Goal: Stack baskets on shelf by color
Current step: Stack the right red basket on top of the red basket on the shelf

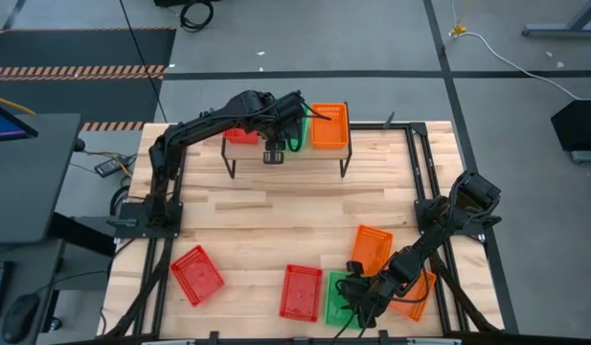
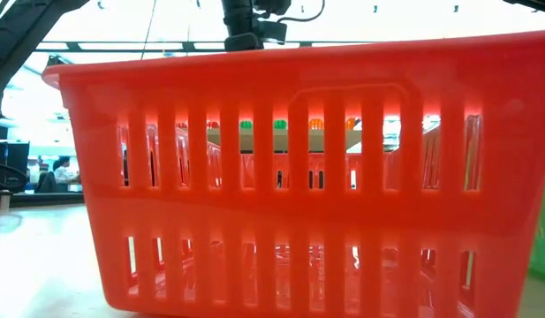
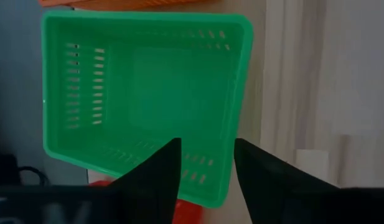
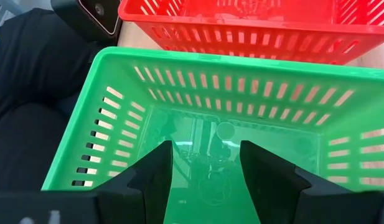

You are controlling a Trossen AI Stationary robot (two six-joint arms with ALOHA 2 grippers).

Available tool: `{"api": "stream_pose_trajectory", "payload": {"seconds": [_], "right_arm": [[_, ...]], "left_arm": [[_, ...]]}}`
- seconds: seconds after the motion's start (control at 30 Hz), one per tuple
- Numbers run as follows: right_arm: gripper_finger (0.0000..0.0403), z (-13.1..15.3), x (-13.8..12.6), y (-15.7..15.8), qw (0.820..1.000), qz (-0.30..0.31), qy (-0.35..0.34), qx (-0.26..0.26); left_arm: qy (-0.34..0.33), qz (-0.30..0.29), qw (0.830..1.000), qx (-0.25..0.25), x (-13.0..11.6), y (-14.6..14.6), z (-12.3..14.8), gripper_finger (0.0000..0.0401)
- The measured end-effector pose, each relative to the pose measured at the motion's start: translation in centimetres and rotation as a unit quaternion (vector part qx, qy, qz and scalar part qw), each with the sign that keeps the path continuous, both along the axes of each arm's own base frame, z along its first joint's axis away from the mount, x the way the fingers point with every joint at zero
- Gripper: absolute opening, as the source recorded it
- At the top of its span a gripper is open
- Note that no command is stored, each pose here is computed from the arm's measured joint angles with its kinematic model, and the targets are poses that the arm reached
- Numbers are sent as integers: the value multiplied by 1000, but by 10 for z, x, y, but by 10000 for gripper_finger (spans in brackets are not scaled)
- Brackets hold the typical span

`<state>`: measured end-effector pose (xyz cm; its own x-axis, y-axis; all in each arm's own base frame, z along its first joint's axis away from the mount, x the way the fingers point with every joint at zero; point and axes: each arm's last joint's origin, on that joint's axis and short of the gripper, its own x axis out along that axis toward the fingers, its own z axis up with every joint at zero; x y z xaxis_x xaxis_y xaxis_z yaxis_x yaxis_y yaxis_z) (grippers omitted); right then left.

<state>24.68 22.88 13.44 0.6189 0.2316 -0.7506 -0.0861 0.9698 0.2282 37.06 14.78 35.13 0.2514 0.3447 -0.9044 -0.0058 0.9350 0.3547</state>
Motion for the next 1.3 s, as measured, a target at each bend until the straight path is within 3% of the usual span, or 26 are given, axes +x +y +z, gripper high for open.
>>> {"api": "stream_pose_trajectory", "payload": {"seconds": [0.27,0.4,0.5,0.6,0.73,0.83,0.93,1.07,1.3], "right_arm": [[194,0,0,0,1000,3,-1,-3],[194,1,1,0,1000,14,-13,-17],[194,2,4,-2,999,-2,-35,-29],[194,5,9,-4,999,-5,-44,-29],[194,14,17,-1,997,14,-64,-27],[195,26,25,5,995,35,-84,-26],[195,43,33,13,991,65,-114,-29],[195,67,44,21,984,84,-156,-35],[195,86,55,19,983,54,-167,-50]], "left_arm": [[8,1,1000,-4,-3,-9,3,151],[46,1,999,24,-13,-24,11,148],[49,20,998,44,-21,-37,21,140],[45,59,997,32,-30,-46,27,133],[-6,144,990,2,-32,-56,33,129],[-23,129,990,-49,-35,-68,38,129],[-26,110,992,-60,-33,-82,39,130],[-51,94,993,-52,-41,-106,53,126],[-147,106,983,17,-58,-145,80,108]]}}
